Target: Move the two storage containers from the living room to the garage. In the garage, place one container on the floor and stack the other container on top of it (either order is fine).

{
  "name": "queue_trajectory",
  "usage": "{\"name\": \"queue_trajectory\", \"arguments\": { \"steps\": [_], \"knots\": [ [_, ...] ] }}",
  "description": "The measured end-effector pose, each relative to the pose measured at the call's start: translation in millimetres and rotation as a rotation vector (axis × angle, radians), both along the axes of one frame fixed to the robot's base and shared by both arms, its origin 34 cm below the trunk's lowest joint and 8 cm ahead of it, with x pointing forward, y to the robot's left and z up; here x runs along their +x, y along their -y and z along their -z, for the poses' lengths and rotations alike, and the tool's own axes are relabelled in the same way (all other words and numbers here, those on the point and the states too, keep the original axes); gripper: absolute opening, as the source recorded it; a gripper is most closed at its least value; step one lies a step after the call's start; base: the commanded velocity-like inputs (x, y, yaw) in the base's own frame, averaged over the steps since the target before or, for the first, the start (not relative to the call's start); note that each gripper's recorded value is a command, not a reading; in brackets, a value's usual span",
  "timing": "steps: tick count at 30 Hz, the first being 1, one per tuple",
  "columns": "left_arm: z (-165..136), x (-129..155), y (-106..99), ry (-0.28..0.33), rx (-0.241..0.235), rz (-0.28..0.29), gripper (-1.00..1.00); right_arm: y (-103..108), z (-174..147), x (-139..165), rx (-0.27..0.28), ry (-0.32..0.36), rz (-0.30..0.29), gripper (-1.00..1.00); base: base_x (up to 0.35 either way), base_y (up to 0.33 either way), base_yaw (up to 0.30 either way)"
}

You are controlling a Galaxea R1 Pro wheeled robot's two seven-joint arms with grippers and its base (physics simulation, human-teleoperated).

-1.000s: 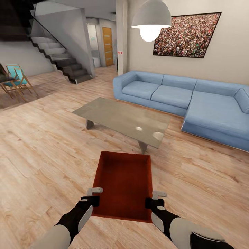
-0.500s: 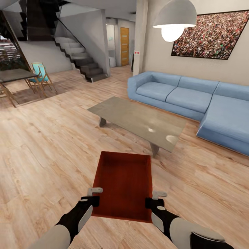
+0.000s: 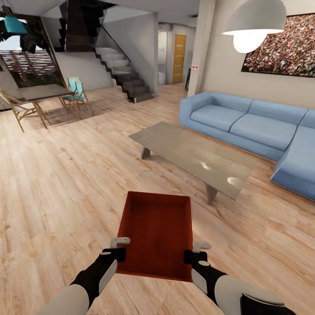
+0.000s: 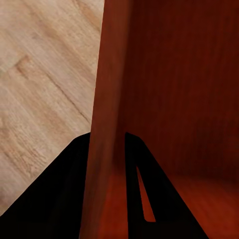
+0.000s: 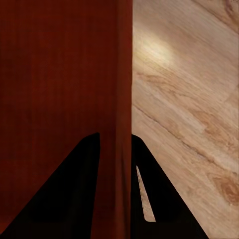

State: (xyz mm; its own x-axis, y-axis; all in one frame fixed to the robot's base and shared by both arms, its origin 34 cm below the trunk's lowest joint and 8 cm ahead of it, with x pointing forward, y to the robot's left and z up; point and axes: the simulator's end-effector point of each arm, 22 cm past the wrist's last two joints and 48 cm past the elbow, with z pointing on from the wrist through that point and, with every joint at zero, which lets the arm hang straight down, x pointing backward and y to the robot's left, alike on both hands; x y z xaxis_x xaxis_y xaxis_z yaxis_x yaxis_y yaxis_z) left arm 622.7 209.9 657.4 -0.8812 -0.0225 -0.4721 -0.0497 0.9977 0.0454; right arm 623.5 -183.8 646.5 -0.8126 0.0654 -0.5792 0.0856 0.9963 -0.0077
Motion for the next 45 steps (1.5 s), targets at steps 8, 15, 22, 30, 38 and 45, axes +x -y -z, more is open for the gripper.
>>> {"name": "queue_trajectory", "arguments": {
  "steps": [8,15,22,30,38,45],
  "knots": [
    [-0.1,0.2,0.0,0.0,0.0,0.0,-1.0,0.0,-0.1,0.1,0.0,0.001,0.0,-1.0,0.0,0.0,0.27],
    [0.0,0.1,-0.2,0.0,0.0,0.0,-1.0,-0.2,-0.1,0.0,0.0,0.0,0.0,-1.0,0.0,0.0,0.27],
    [-0.1,0.0,-0.1,0.0,0.001,0.0,-1.0,-0.2,-0.1,0.0,0.0,0.0,0.0,-1.0,0.0,0.0,0.27],
    [-0.1,0.1,-0.1,0.0,0.001,0.0,-1.0,-0.2,-0.1,0.0,0.0,0.0,0.0,-1.0,0.0,0.0,0.27],
    [0.2,-0.2,0.0,-0.001,0.001,0.0,-1.0,-0.2,0.0,-0.1,0.0,0.0,0.0,-1.0,0.0,0.0,0.191],
    [0.1,-0.1,0.1,0.0,0.001,0.0,-1.0,-0.1,0.0,0.0,0.0,0.0,0.0,-1.0,0.0,0.0,0.014]
  ]
}}
